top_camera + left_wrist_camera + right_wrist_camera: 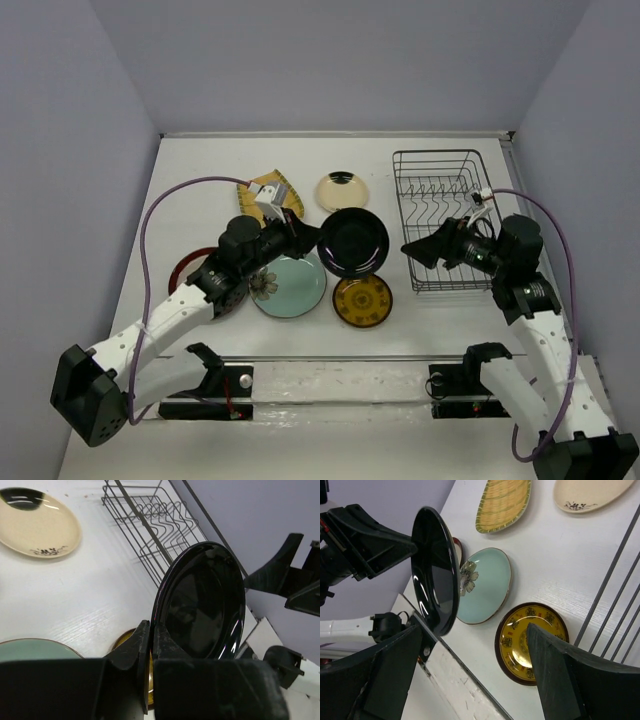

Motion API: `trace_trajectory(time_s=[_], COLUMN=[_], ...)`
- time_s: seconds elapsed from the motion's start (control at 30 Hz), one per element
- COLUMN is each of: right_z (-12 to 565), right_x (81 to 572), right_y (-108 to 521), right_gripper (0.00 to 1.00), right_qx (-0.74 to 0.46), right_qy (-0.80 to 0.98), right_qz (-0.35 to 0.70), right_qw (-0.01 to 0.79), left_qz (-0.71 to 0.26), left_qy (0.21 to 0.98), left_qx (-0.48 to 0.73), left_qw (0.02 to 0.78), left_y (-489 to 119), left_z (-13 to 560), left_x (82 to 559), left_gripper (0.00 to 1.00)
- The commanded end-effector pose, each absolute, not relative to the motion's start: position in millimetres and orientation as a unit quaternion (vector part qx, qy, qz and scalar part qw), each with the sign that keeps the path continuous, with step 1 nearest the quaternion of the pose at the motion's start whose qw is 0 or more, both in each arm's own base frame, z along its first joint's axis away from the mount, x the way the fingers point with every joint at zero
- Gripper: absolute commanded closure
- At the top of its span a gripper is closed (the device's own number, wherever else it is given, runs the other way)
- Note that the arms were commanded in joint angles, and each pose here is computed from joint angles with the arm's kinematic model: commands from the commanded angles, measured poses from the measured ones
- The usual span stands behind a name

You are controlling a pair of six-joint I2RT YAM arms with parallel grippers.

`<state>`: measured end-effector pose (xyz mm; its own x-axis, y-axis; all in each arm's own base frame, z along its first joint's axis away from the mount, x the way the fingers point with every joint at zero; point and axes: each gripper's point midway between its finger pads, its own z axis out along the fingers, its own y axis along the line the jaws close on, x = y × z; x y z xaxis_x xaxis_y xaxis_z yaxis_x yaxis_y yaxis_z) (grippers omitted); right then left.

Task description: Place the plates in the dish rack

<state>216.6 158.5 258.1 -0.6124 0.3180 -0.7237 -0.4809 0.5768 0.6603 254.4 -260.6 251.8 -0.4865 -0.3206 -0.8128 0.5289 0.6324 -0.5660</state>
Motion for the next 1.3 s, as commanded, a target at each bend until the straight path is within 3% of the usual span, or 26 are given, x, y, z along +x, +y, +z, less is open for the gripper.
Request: trace_trajectory(time_s=[0.0,0.23,0.33,0.37,0.4,0.43,0.47,0.57,0.6,0.63,0.73,0.8,0.93,1.07,1.27], right_z=[274,253,251,251,253,255,257,265,267,275,284,295,332,355,343], right_x=[224,236,238,241,246,248,248,254,258,269,291,305,336,360,423], right_y=[171,207,221,220,218,216,214,208,205,197,166,144,54,-3,-67], right_gripper=[0.12,0.22,0.5,0.66,0.9,0.93,0.93,0.93,0.93,0.93,0.93,0.93,0.93,0.93,0.93], right_qx=[-0.085,-0.103,-0.113,-0.109,-0.1,-0.094,-0.091,-0.082,-0.077,-0.065,-0.023,0.001,0.119,0.156,0.168], right_qy=[0.746,0.766,0.767,0.767,0.766,0.765,0.763,0.764,0.766,0.766,0.781,0.783,0.757,0.729,0.71], right_qz=[0.483,0.48,0.481,0.478,0.471,0.466,0.463,0.447,0.437,0.409,0.315,0.255,0.027,-0.13,-0.194], right_qw=[0.451,0.414,0.409,0.413,0.426,0.433,0.441,0.459,0.466,0.491,0.538,0.567,0.642,0.654,0.656], left_qz=[-0.474,-0.491,-0.495,-0.495,-0.493,-0.49,-0.483,-0.467,-0.467,-0.461,-0.427,-0.415,-0.386,-0.373,-0.366], left_qy=[0.72,0.713,0.707,0.705,0.702,0.701,0.706,0.703,0.699,0.696,0.713,0.716,0.718,0.712,0.695], left_qx=[0.119,0.158,0.172,0.175,0.181,0.183,0.185,0.19,0.192,0.198,0.213,0.212,0.208,0.207,0.228], left_qw=[0.493,0.475,0.476,0.476,0.48,0.485,0.484,0.502,0.506,0.514,0.513,0.52,0.54,0.557,0.575], left_y=[-281,-300,-304,-304,-304,-302,-299,-290,-286,-283,-268,-260,-241,-231,-226], left_z=[277,278,284,287,293,297,296,308,313,317,309,305,288,286,293], left_x=[238,227,225,224,223,224,223,221,217,216,209,207,203,201,196], left_gripper=[0.94,0.94,0.94,0.94,0.85,0.82,0.8,0.59,0.49,0.28,0.01,0.01,0.01,0.01,0.01])
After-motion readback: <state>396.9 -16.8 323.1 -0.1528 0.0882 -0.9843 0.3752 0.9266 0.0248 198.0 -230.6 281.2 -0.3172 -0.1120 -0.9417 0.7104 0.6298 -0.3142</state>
